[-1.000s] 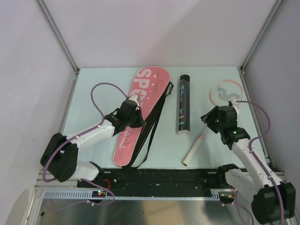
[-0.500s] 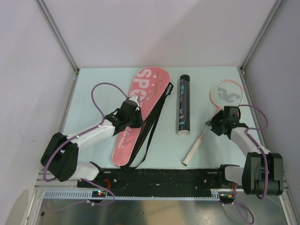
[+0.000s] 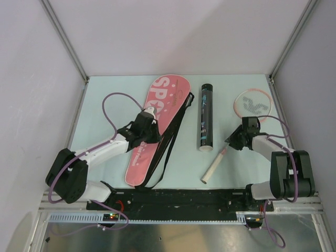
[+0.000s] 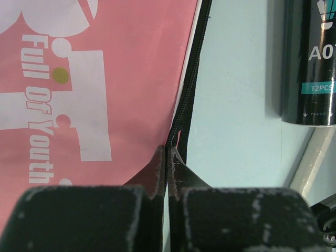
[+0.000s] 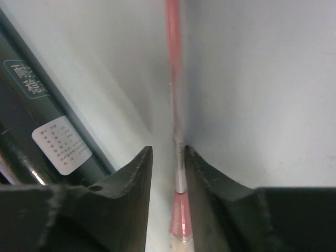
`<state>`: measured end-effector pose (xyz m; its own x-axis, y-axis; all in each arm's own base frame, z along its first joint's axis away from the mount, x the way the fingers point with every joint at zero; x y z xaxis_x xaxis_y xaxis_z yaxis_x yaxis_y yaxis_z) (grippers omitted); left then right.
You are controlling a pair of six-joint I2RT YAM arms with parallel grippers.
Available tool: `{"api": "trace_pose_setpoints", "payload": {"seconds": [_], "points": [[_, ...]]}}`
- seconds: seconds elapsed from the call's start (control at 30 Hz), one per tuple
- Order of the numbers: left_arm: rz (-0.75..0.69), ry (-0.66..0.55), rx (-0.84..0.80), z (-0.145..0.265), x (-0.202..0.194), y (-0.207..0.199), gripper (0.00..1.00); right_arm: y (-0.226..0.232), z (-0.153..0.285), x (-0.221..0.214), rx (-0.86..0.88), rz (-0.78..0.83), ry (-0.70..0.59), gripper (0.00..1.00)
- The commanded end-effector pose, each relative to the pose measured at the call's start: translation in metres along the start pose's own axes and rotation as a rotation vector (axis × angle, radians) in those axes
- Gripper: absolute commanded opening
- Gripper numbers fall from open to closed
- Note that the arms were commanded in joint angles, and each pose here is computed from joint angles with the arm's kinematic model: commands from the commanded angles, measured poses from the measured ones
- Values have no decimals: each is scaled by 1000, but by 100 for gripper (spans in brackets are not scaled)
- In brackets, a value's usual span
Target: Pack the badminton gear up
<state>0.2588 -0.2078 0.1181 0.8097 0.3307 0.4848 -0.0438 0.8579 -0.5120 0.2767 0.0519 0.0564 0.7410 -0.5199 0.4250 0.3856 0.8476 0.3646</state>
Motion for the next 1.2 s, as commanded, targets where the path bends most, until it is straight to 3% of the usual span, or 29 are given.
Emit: {"api": "trace_pose_setpoints", "payload": {"seconds": [0.0,0.13,0.2,0.5,0.67,0.83,1.17], "points": [[20,-41,-27,2,17,-13,0,-3,-11,-6,-51,24,27,29],[79,-42,-9,-2,19,-9,0,-6,-7,1,-86,55,-11,6],[121,-40,-2,-4,21,-7,0,-6,1,9,-103,74,-51,2],[259,-134,32,5,36,4,0,15,58,50,-101,184,-264,0],[283,-149,-2,8,42,-1,0,47,96,58,-14,281,-367,0],[241,-143,-32,9,47,-9,0,89,122,31,120,388,-343,0],[194,-130,-71,13,49,-16,0,131,139,-81,254,608,-138,0]]}}
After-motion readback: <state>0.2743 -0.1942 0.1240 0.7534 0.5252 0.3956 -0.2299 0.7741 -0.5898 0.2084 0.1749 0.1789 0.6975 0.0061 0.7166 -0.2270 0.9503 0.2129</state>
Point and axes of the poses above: each gripper's point midway between its finger pads, its own z axis back along the fingers, its own y axis along the line the jaws close on, x = y × z, the point moved 4 cm from there along z, back along the fingers, and after that the axes turned 14 degrees about z, right-handed, at the moved point
